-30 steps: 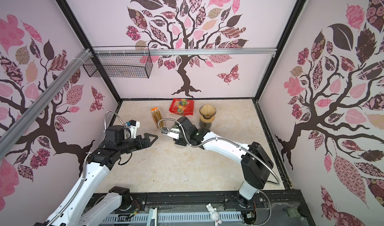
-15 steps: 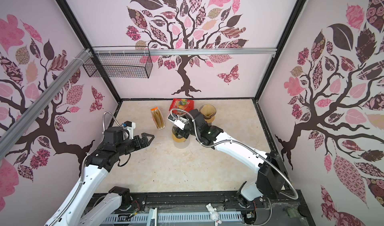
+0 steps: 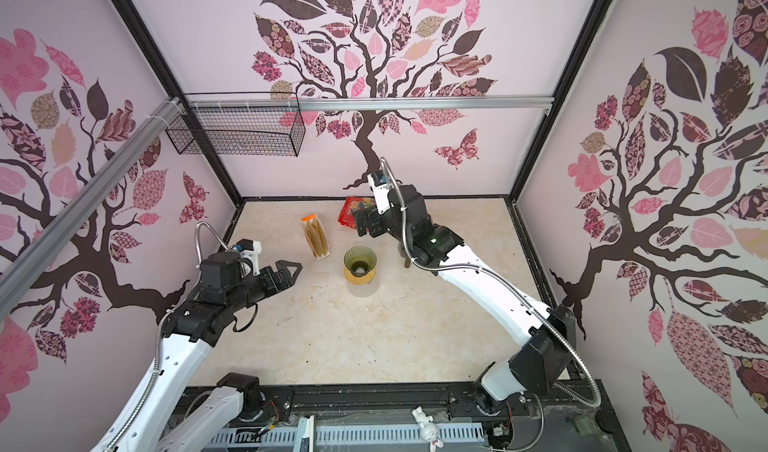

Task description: Place the coffee filter in the dripper

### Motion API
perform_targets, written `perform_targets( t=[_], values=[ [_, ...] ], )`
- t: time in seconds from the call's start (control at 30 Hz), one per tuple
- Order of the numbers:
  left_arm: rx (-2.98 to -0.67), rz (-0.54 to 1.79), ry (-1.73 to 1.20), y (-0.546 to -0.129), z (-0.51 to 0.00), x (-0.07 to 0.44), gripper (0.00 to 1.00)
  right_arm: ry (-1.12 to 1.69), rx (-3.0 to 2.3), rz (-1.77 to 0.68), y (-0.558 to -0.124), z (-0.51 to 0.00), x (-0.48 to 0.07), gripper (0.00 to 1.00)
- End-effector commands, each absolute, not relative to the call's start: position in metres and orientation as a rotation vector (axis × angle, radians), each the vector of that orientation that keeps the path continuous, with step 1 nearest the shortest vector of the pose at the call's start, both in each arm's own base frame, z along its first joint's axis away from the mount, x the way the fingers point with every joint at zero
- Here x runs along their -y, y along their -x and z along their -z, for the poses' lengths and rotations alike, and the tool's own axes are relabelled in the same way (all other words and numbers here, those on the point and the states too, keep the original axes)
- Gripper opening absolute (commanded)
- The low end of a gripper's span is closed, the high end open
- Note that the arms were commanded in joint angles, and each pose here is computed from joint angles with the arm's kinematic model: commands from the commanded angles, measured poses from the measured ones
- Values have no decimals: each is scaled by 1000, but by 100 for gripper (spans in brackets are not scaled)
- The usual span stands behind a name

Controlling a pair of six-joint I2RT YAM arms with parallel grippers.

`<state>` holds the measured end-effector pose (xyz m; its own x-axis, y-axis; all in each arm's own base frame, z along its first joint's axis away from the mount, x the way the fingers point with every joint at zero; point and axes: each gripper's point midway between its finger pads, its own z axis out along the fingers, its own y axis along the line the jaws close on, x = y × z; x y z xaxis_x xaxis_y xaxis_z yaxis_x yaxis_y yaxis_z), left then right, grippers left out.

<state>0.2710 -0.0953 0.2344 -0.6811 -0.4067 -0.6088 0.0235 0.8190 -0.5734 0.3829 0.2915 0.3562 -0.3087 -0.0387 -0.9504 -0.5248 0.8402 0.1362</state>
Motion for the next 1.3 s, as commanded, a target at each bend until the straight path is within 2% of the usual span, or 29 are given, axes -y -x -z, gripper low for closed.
perform_targets(
  t=[0.0,0.23,0.4,0.6,0.83,1.27],
  values=[
    [-2141,838,193,-283,-272,114,96,381,-1859,-673,-363,-349,-297,100],
    [-2246,877,53,-300,-273,153,93,270,-2082,-688,-363,-311,-285,96],
    [-2375,826,-15,-311,-259,176,87,205,-2192,-803,-356,-286,-279,85],
    [-2482,796,-26,-328,-240,188,74,183,-2282,-876,-352,-255,-283,63],
    [-2566,747,-29,-340,-222,197,62,213,-2379,-861,-354,-223,-290,51],
    [-2645,755,-9,-357,-202,214,45,222,-2453,-757,-365,-187,-288,36]
  ],
)
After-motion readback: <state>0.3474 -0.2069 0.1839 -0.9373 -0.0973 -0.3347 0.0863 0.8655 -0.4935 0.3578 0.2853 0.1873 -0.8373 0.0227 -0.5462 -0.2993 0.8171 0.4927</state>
